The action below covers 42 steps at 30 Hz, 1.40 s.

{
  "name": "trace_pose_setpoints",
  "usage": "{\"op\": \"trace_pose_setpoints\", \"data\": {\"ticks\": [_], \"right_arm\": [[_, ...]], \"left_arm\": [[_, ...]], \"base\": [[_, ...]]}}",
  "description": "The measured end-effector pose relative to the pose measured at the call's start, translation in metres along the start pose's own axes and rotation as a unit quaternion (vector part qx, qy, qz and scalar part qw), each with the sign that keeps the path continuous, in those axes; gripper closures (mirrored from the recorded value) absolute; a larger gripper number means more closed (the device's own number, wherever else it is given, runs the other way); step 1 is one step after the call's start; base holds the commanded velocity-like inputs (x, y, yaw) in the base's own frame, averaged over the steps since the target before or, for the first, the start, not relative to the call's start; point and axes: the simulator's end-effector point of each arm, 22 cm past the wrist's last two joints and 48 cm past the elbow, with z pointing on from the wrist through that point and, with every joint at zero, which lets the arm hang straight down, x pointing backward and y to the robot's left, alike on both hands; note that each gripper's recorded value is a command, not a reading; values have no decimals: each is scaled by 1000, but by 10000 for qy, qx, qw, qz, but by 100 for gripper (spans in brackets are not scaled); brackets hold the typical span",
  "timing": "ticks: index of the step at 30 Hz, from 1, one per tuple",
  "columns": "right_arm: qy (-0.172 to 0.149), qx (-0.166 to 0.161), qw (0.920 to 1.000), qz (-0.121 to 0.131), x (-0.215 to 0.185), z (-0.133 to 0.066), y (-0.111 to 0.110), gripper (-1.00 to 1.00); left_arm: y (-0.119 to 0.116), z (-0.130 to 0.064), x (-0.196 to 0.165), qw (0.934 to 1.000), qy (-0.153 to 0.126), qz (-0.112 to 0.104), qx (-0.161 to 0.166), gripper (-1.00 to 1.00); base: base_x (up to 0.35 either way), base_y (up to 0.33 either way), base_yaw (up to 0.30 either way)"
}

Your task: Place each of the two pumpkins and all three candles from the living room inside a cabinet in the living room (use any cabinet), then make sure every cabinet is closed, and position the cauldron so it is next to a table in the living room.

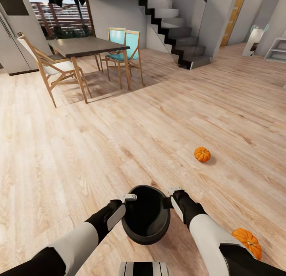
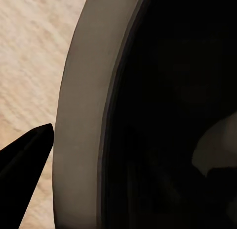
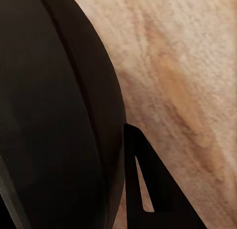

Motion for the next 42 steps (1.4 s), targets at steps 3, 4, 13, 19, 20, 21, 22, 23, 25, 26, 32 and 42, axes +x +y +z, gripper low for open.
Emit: {"op": "trace_pose_setpoints", "data": {"ticks": [3,4,13,19,20,21,22,23,25,26,32,42], "right_arm": [[0,0,10000,0,0,0,0,100],[-1,0,10000,0,0,0,0,100],[-4,1,10000,2,0,0,0,100],[-5,14,10000,-9,-2,-1,-1,100],[8,20,10000,-18,-1,-1,-1,100],[14,22,10000,-21,-1,-1,-1,100],[17,24,10000,-23,-1,-1,-1,100],[23,26,10000,-27,-1,-1,-1,100],[27,28,10000,-29,-1,-1,-1,100],[28,28,10000,-30,-1,-1,-1,100],[31,31,10000,-32,-1,-1,-1,100],[23,39,10000,-33,-2,-2,-2,100]], "left_arm": [[0,0,0,10000,-2,-1,0,100],[0,0,0,10000,-5,5,-2,100],[0,0,0,10000,-8,6,-4,100],[0,0,0,10000,-13,-11,10,100],[-1,0,0,10000,-4,-25,17,100],[-1,0,0,10000,0,-29,20,100],[-1,0,0,10000,2,-33,22,100],[-1,1,1,10000,6,-39,25,100],[-1,1,1,10000,8,-43,27,100],[-1,1,1,10000,9,-44,28,100],[-1,1,1,10000,10,-48,31,100],[-2,0,0,10000,1,-51,36,100]], "base": [[0,0,0],[0,0,0],[-8,0,0],[-152,-19,0],[-232,-72,0],[-243,-83,0],[-260,-103,0],[-266,-112,0],[-273,-121,0],[-281,-132,0],[-287,-144,0],[-296,-153,0]]}}
